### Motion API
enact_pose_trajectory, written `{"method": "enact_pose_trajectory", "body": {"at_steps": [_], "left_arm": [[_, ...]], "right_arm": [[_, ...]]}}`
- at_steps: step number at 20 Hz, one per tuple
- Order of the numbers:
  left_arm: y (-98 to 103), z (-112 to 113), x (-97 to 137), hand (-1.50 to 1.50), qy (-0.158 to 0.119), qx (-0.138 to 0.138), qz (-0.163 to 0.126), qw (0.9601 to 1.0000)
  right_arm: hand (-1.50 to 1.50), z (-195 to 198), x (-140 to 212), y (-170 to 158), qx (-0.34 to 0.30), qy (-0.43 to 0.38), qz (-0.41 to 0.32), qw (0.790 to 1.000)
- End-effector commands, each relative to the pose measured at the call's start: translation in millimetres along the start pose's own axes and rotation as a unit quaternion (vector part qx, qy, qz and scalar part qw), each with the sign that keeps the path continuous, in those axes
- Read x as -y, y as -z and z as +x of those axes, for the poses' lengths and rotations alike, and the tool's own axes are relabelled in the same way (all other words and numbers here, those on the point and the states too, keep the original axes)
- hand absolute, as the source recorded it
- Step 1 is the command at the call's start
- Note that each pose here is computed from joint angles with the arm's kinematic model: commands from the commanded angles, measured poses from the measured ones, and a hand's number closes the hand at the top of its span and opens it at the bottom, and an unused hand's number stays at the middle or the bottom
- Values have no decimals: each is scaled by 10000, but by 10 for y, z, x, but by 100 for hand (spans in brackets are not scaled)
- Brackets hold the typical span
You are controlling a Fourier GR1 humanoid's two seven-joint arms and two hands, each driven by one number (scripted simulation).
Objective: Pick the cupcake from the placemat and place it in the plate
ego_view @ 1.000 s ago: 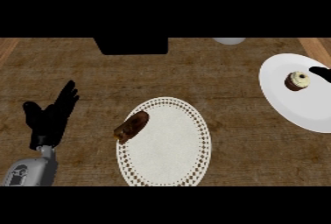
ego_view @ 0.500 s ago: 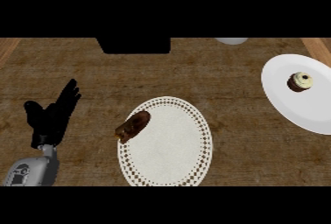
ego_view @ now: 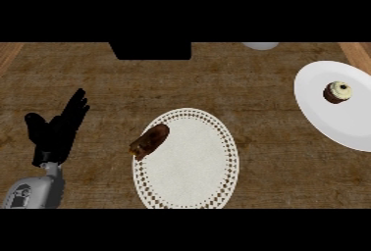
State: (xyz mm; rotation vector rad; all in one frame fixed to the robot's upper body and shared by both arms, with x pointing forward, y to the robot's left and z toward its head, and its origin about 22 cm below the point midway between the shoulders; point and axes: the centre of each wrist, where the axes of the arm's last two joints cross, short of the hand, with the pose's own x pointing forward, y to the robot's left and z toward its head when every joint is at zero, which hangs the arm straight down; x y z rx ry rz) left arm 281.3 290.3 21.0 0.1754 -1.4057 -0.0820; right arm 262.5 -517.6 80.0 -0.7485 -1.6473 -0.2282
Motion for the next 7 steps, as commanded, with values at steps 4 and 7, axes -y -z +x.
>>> {"method": "enact_pose_trajectory", "body": {"at_steps": [4, 7], "left_arm": [[-10, -58, 44, 0, -91, -104, -41, 9999], [55, -90, -63, 0, 31, 64, 61, 10000]], "right_arm": [[-150, -115, 469, -76, -221, -283, 81, 9993], [-150, -103, 281, -45, -299, -329, -48, 9990]]}}
